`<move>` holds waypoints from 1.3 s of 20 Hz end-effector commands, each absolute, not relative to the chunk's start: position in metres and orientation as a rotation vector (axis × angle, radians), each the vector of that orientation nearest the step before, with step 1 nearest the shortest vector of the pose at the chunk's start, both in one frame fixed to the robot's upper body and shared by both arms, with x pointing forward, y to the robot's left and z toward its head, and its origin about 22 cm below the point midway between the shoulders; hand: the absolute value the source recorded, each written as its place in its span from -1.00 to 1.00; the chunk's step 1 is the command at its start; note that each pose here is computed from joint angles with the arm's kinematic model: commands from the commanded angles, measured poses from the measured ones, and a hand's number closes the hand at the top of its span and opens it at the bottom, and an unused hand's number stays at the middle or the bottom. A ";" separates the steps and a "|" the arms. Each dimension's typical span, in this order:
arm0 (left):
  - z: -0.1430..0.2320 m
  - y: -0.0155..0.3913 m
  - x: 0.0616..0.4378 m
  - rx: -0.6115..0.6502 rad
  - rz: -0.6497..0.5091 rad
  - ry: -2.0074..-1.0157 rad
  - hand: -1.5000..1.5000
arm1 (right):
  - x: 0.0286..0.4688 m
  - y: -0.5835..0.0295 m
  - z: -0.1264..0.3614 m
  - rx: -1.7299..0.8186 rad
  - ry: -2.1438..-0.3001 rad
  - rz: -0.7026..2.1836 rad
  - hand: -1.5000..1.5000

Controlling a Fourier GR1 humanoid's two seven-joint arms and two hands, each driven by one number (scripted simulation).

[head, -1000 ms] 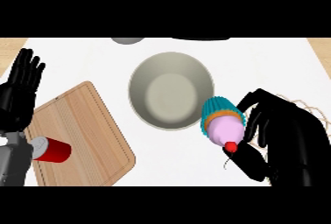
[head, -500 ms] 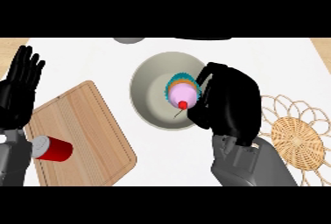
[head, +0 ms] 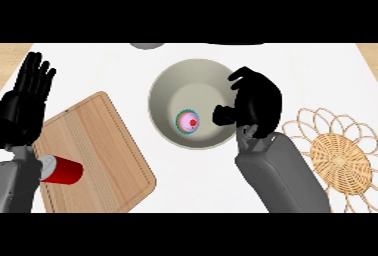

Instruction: Pick the cupcake from the placemat and place it in the bowl

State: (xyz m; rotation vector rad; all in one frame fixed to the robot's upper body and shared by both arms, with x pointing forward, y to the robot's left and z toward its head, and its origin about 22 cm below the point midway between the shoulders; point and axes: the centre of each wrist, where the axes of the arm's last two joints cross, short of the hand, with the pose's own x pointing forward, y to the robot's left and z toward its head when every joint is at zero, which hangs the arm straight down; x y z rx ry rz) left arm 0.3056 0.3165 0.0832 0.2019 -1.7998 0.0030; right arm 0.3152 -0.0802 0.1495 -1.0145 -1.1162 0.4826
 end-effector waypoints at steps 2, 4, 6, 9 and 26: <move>0.078 0.303 0.302 0.193 -0.008 -1.803 0.00 | 0.330 -0.083 0.138 -0.897 -1.119 0.138 -1.00; 0.089 0.313 0.304 0.204 -0.001 -1.796 0.00 | 0.334 -0.088 0.131 -0.887 -1.188 0.075 -1.00; 0.077 0.315 0.305 0.194 0.013 -1.792 0.00 | 0.328 -0.069 0.149 -0.895 -1.302 0.017 -1.00; 0.075 0.327 0.299 0.221 0.017 -1.785 0.00 | 0.325 -0.084 0.128 -0.991 -1.378 -0.094 -1.00; 0.072 0.337 0.284 0.261 0.060 -1.763 0.00 | 0.180 -0.183 0.130 -1.049 -1.408 -0.521 -1.00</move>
